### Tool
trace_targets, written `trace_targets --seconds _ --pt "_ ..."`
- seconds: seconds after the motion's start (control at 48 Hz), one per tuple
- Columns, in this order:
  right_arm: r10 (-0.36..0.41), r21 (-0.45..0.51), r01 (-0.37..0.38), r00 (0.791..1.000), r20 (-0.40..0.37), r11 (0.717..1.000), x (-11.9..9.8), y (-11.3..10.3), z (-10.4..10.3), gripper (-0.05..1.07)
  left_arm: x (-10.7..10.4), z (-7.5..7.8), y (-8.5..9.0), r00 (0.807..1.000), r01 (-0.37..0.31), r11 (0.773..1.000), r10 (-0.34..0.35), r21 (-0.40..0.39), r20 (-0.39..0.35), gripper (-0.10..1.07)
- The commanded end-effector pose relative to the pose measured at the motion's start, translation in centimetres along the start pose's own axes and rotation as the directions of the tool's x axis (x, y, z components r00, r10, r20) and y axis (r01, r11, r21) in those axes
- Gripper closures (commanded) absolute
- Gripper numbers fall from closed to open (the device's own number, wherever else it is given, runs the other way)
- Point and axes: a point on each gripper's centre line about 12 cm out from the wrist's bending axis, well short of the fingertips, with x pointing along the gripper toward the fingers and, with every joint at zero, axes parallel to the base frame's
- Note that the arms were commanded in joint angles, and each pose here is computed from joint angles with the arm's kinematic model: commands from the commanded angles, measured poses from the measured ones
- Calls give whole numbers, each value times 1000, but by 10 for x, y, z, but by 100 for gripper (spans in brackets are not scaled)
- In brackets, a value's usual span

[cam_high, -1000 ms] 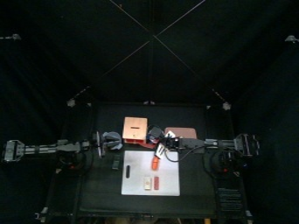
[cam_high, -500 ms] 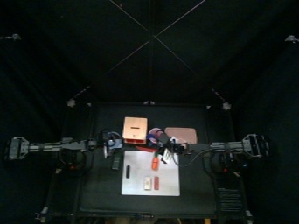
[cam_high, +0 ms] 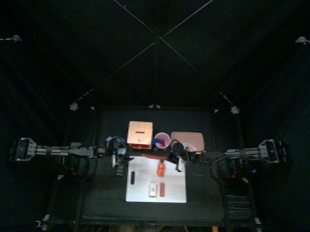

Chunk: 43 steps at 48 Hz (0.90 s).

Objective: Grab knife with other hand

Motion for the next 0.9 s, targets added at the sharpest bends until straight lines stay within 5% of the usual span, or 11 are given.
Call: trace_targets --seconds 0.0,0.542,0.875 --pt "26 -13 -26 998 51 1000 -8 3 6 70 8 12 -3 1000 8 1000 -8 12 18 0" --pt "85 -37 -82 989 123 996 -33 -8 -29 70 74 18 -22 999 51 998 -51 29 -18 0" --pt "81 -41 -77 991 103 996 -33 -11 -40 70 106 17 -35 996 77 996 -75 38 -39 0"
